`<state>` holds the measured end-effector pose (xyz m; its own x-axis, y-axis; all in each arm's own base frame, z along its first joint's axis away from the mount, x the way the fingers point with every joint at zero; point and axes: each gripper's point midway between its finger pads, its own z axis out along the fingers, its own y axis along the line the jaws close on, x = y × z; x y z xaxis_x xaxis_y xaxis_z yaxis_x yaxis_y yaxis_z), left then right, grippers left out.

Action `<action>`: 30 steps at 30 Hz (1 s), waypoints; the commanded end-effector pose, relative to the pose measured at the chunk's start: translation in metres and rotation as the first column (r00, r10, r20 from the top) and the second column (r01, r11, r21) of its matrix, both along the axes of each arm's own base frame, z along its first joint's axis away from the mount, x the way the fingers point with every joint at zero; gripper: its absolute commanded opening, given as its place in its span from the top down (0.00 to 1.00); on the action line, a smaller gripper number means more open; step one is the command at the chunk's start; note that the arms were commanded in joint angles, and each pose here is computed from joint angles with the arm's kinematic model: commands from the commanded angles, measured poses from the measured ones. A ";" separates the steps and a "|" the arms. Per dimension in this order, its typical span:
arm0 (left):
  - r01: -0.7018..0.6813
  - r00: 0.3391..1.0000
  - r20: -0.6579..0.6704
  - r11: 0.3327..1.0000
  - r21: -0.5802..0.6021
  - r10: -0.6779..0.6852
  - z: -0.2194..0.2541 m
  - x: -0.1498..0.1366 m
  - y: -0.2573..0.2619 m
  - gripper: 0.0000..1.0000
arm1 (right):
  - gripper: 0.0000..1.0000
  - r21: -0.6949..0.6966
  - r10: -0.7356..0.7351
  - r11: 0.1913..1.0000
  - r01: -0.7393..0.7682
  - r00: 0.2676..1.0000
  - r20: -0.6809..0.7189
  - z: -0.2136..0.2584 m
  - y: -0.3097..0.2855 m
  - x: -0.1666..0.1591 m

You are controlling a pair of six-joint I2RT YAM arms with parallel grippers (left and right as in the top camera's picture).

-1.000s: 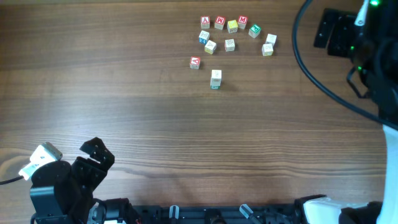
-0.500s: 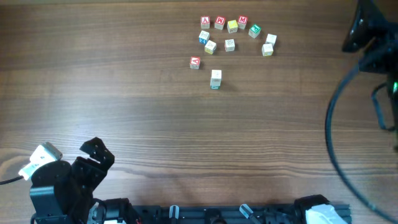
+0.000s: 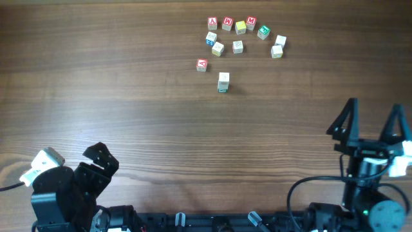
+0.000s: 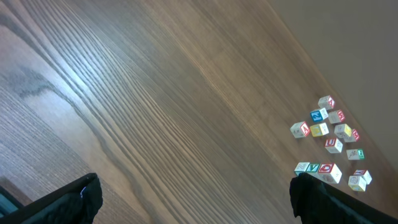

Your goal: Form a tower

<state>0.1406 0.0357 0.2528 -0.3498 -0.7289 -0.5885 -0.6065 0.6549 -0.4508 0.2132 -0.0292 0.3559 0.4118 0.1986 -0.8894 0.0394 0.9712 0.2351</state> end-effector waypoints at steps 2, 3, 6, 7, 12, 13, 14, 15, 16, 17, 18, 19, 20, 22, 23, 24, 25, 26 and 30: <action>0.006 1.000 0.007 1.000 -0.004 -0.006 0.001 0.000 -0.001 0.00 | 0.00 0.106 0.056 0.993 -0.055 0.998 -0.006 -0.063 0.000 0.010; 0.006 1.000 0.007 1.000 -0.004 -0.006 0.001 0.000 -0.001 0.00 | 0.00 0.110 0.056 0.993 -0.053 0.998 -0.026 -0.077 -0.001 0.013; 0.006 1.000 0.007 1.000 -0.004 -0.006 0.001 0.000 -0.001 0.00 | 0.00 0.123 0.046 0.992 -0.034 0.994 -0.094 -0.111 -0.004 0.021; 0.006 1.000 0.007 1.000 -0.004 -0.006 0.001 0.000 -0.001 0.00 | 0.00 0.122 0.044 0.992 -0.030 0.993 -0.111 -0.115 -0.004 0.022; 0.006 1.000 0.007 1.000 -0.004 -0.006 0.001 0.000 -0.001 0.00 | 0.00 0.090 0.009 0.996 0.014 0.969 -0.247 -0.146 -0.008 0.028; 0.006 1.000 0.007 1.000 -0.004 -0.006 0.001 0.000 -0.001 0.00 | 0.00 0.098 0.011 0.995 0.020 0.954 -0.298 -0.159 -0.008 0.030; 0.006 1.000 0.007 1.000 -0.004 -0.006 0.001 0.000 -0.001 0.00 | 0.00 0.111 0.016 0.993 0.025 0.934 -0.356 -0.175 -0.008 0.031; 0.006 1.000 0.007 1.000 -0.004 -0.006 0.001 0.000 -0.001 0.00 | 0.00 0.099 0.028 0.995 0.010 0.927 -0.375 -0.179 -0.005 0.031; 0.006 1.000 0.007 1.000 -0.004 -0.006 0.001 0.000 -0.001 0.00 | 0.00 0.089 0.051 0.996 -0.019 0.925 -0.376 -0.179 0.000 0.032; 0.006 1.000 0.007 1.000 -0.004 -0.006 0.001 0.000 -0.001 0.00 | 0.00 0.086 0.070 0.995 -0.040 0.922 -0.381 -0.180 0.003 0.032; 0.006 1.000 0.007 1.000 -0.004 -0.006 0.001 0.000 -0.001 0.00 | 0.00 0.086 0.080 0.995 -0.051 0.921 -0.381 -0.180 0.005 0.032; 0.006 1.000 0.007 1.000 -0.004 -0.006 0.001 0.000 -0.001 0.00 | 0.00 0.086 0.080 0.995 -0.050 0.921 -0.380 -0.180 0.005 0.032; 0.006 1.000 0.007 1.000 -0.004 -0.006 0.001 0.000 -0.001 0.00 | 0.00 0.087 0.080 0.995 -0.051 0.921 -0.380 -0.180 0.005 0.032; 0.006 1.000 0.007 1.000 -0.004 -0.006 0.001 0.000 -0.001 0.00 | 0.00 0.087 0.080 0.995 -0.051 0.921 -0.380 -0.180 0.005 0.032; 0.006 1.000 0.007 1.000 -0.004 -0.006 0.001 0.000 -0.001 0.00 | 0.00 0.087 0.080 0.995 -0.051 0.921 -0.380 -0.180 0.005 0.032; 0.006 1.000 0.006 1.000 -0.004 -0.006 0.001 0.000 -0.001 0.00 | 0.00 0.087 0.080 0.995 -0.051 0.921 -0.381 -0.180 0.005 0.032; 0.006 1.000 0.007 1.000 -0.004 -0.006 0.001 0.000 -0.001 0.00 | 0.00 0.087 0.080 0.995 -0.051 0.921 -0.381 -0.180 0.005 0.032; 0.006 1.000 0.007 1.000 -0.004 -0.006 0.001 0.000 -0.001 0.00 | 0.00 0.087 0.080 0.995 -0.051 0.921 -0.381 -0.180 0.005 0.032; 0.006 1.000 0.007 1.000 -0.004 -0.006 0.001 0.000 -0.001 0.00 | 0.00 0.087 0.080 0.995 -0.051 0.921 -0.381 -0.180 0.005 0.032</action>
